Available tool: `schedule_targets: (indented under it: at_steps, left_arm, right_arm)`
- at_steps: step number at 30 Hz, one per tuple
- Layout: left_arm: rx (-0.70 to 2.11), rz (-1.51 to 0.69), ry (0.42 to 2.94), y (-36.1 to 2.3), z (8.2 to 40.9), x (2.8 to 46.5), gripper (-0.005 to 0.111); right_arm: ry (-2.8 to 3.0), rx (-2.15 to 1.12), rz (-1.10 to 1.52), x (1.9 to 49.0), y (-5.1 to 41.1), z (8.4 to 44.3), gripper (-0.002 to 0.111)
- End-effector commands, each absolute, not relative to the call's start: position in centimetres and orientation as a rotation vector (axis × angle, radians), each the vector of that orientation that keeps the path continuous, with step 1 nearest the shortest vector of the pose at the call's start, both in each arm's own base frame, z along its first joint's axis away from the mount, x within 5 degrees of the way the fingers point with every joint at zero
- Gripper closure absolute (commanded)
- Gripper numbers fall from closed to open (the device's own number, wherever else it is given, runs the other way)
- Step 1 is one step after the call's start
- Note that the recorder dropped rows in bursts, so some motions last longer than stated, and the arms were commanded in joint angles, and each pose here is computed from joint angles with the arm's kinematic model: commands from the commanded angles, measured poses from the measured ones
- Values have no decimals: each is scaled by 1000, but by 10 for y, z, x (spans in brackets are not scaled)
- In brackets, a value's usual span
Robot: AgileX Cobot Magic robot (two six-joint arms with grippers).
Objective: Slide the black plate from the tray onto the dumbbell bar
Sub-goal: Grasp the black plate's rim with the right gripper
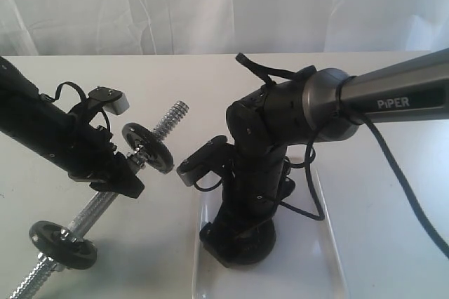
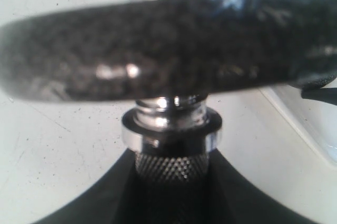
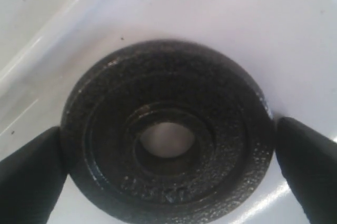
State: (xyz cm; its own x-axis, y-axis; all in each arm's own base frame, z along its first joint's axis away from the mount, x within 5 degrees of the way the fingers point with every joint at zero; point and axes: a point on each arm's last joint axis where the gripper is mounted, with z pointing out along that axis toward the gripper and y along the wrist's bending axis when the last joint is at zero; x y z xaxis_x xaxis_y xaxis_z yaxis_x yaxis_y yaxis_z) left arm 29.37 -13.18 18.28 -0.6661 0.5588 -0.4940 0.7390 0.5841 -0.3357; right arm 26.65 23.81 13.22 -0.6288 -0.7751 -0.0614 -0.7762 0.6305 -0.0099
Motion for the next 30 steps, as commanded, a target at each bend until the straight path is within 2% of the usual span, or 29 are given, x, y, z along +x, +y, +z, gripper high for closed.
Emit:
schedule_targets:
  at_steps: [1,9,11,13,15,21,30]
  left_arm:
    - [1040,-836,2405,-138,205,291,107]
    - [1040,-836,2405,-138,205,291,107]
    - [1040,-836,2405,-138,205,291,107]
    - [1040,-836,2405,-138,205,291,107]
    - [1038,-834,2405,-138,205,291,107]
    - [1038,-834,2405,-138,205,291,107]
    - [1031,-837,2404,-138,205,292,107]
  right_arm:
    - [2847,-1358,-65,264,230,111,4]
    - [2907,-1334,-89,263,229,98,5]
    - [2929,-1344,-102,262,228,93,10]
    - [2968,-1354,-117,260,227,88,20]
    - [2990,-1351,-116,258,227,86,36]
    - [3055,-1365,-144,261,229,98,105]
    - [3055,-1381,-172,270,234,123,108]
